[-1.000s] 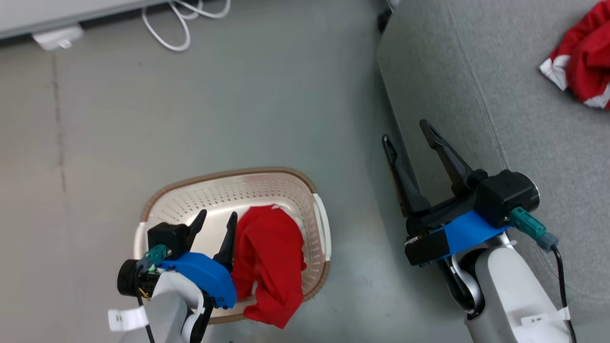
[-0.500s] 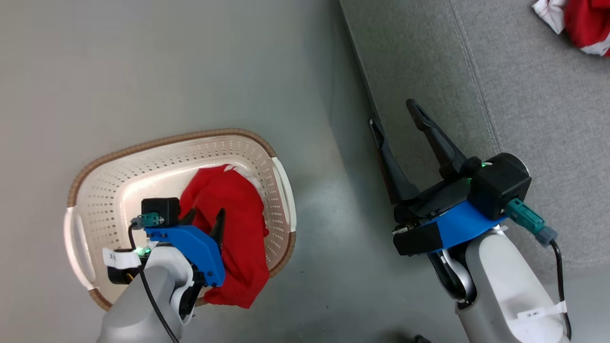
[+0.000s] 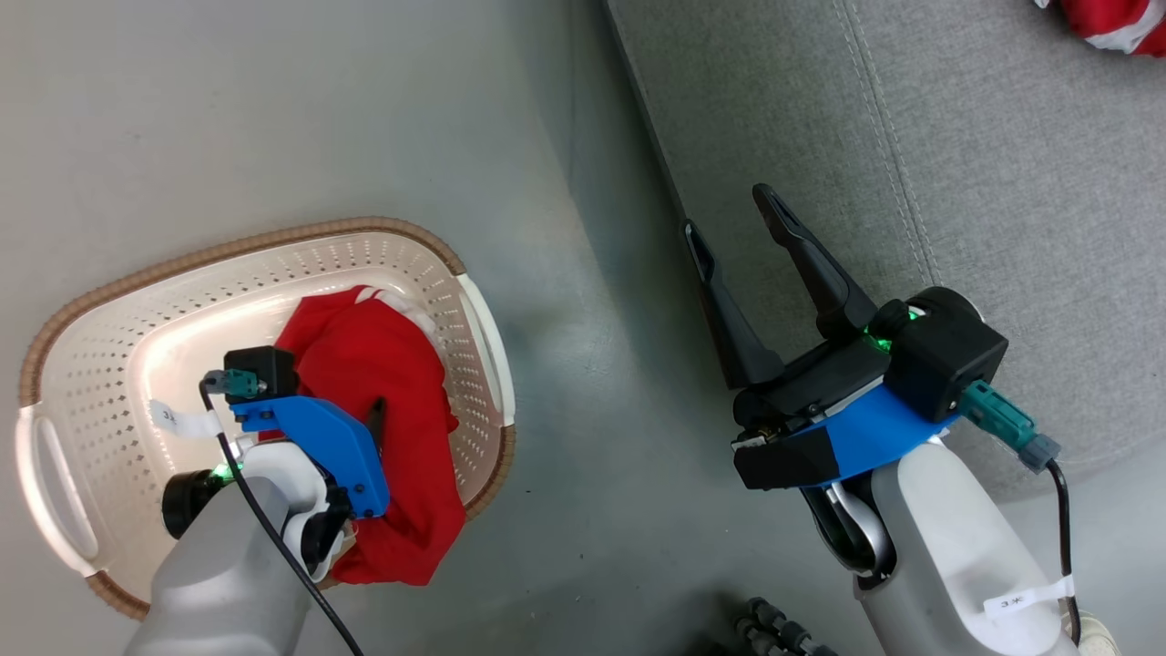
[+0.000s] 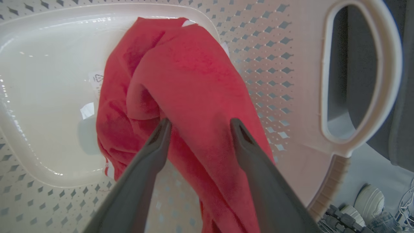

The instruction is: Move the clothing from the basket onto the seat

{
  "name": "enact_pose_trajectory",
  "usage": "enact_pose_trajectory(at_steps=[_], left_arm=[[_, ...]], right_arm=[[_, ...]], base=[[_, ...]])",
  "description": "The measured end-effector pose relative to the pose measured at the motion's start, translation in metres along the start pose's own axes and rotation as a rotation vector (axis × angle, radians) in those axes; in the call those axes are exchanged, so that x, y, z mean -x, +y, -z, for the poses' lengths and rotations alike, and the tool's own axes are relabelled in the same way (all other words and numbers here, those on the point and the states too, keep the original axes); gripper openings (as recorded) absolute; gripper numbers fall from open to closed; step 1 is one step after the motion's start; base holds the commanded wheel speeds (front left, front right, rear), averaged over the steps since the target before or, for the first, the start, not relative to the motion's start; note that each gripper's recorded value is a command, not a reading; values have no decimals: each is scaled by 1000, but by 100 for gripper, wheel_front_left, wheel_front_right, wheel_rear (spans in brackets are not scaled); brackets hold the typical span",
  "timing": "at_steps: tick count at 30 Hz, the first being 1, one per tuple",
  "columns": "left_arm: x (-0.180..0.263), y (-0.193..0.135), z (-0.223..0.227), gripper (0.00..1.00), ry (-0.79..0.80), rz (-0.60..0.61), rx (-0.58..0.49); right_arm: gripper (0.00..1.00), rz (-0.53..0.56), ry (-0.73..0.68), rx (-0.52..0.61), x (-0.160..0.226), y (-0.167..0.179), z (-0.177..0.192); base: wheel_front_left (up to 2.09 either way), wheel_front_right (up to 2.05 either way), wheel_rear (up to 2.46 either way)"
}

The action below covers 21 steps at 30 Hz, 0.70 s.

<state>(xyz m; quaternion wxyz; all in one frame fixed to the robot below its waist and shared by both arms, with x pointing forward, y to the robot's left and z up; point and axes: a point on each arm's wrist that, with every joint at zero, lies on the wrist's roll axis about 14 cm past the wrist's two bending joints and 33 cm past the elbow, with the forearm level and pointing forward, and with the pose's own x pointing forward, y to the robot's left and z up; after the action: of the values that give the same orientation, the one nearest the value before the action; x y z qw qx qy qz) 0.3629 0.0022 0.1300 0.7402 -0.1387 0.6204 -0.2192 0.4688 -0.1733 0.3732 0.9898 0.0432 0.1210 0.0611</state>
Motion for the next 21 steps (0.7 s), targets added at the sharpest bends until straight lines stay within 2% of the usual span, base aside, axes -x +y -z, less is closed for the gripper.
enact_pose_trajectory(at_steps=[9, 10, 11, 21], left_arm=[[-12, 0, 4, 100, 36, 11, 23], [-13, 0, 5, 46, 41, 13, 21], [-14, -2, 5, 0, 44, 17, 18], [-14, -13, 2, 0, 45, 42, -9]], right_arm=[[100, 18, 2, -10, 1, -7, 5], [100, 20, 5, -11, 1, -8, 5], [100, 22, 7, -14, 1, -8, 6], [100, 31, 5, -15, 4, -11, 5]], base=[[0, 0, 0], [0, 0, 0], [0, 0, 0], [0, 0, 0]])
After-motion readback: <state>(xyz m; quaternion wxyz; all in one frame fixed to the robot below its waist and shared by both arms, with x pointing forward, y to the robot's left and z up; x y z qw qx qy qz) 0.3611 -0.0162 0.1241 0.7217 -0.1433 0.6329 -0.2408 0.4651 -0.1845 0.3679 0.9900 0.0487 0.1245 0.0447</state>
